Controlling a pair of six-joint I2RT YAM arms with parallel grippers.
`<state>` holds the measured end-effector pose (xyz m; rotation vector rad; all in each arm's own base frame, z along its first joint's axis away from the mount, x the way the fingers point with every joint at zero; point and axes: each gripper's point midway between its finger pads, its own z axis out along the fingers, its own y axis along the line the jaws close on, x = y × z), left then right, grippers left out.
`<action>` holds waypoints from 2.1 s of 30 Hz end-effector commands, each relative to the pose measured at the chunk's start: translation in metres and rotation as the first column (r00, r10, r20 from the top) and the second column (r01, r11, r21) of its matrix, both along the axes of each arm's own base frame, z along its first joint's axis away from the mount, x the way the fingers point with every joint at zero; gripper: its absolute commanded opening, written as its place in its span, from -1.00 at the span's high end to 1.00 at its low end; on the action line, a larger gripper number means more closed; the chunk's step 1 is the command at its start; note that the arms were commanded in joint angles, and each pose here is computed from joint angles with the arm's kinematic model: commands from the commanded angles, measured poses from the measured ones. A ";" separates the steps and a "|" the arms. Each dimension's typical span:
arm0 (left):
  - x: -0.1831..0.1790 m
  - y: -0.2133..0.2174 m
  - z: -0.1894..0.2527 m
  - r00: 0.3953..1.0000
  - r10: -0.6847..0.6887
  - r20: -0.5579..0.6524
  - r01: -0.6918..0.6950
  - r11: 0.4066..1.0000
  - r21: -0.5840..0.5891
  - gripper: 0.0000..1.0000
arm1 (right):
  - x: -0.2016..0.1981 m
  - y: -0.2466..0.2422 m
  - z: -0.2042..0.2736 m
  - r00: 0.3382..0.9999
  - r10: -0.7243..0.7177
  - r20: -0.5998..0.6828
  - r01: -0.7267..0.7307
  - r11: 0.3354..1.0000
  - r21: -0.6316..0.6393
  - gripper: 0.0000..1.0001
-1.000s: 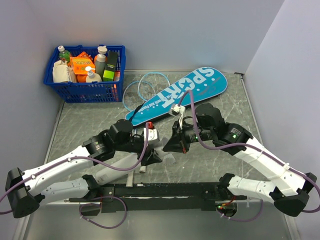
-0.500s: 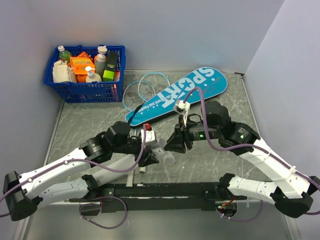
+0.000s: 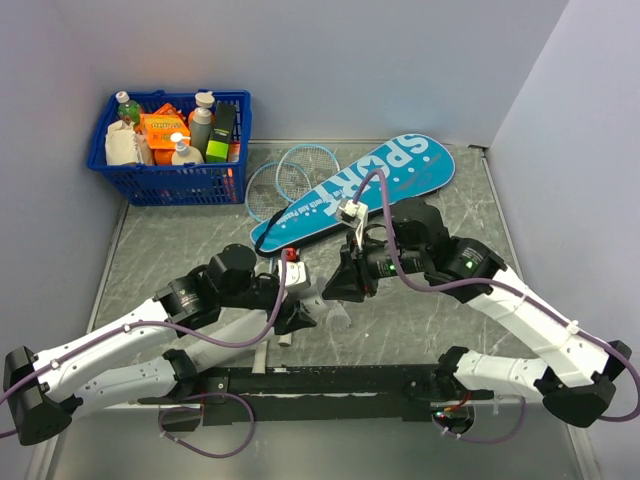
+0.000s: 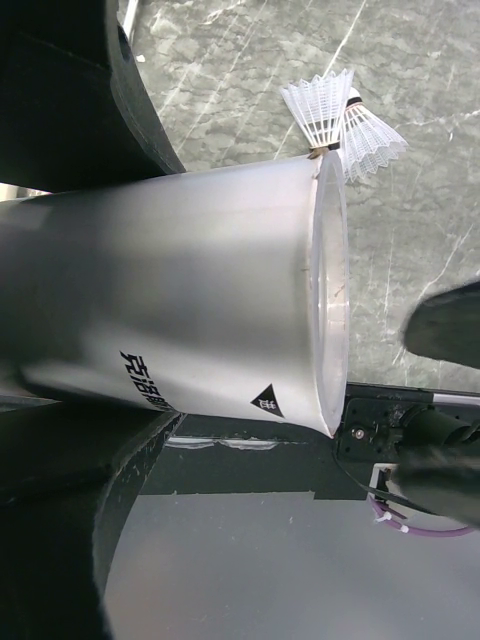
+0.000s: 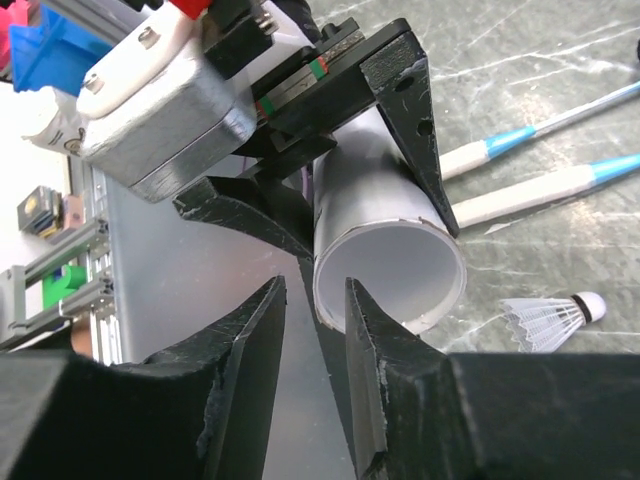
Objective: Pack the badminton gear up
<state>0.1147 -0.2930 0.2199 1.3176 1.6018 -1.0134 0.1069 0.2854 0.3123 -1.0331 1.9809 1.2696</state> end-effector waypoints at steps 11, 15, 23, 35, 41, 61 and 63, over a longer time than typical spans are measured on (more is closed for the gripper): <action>-0.001 0.002 0.007 0.998 0.042 -0.043 -0.043 0.999 -0.031 0.98 | -0.003 0.020 0.004 0.997 0.064 -0.032 -0.063 0.997 0.053 0.36; 0.000 0.002 0.010 0.998 0.048 -0.038 -0.050 0.998 -0.040 0.98 | -0.002 0.020 0.000 0.997 0.062 -0.041 -0.060 0.997 0.044 0.36; 0.004 0.004 0.012 0.997 0.072 -0.023 -0.074 0.996 -0.046 0.98 | -0.005 0.024 -0.006 0.996 0.075 -0.055 -0.074 0.997 0.032 0.38; 0.004 0.004 0.012 0.997 0.073 -0.019 -0.074 0.996 -0.049 0.98 | -0.005 0.020 0.001 0.998 0.057 -0.028 -0.056 0.998 0.039 1.00; 0.003 0.003 0.012 0.998 0.065 -0.021 -0.066 0.996 -0.054 0.98 | -0.020 0.011 0.016 0.995 0.102 -0.001 -0.101 0.990 0.096 1.00; 0.001 0.003 0.017 0.996 0.075 -0.049 -0.078 0.995 -0.067 0.98 | 0.073 -0.059 0.004 0.900 -0.416 0.129 0.426 0.903 -0.061 1.00; 0.004 0.004 0.020 0.994 0.099 -0.046 -0.102 0.992 -0.075 0.98 | 0.105 -0.079 -0.019 0.815 -0.565 0.128 0.579 0.801 -0.150 1.00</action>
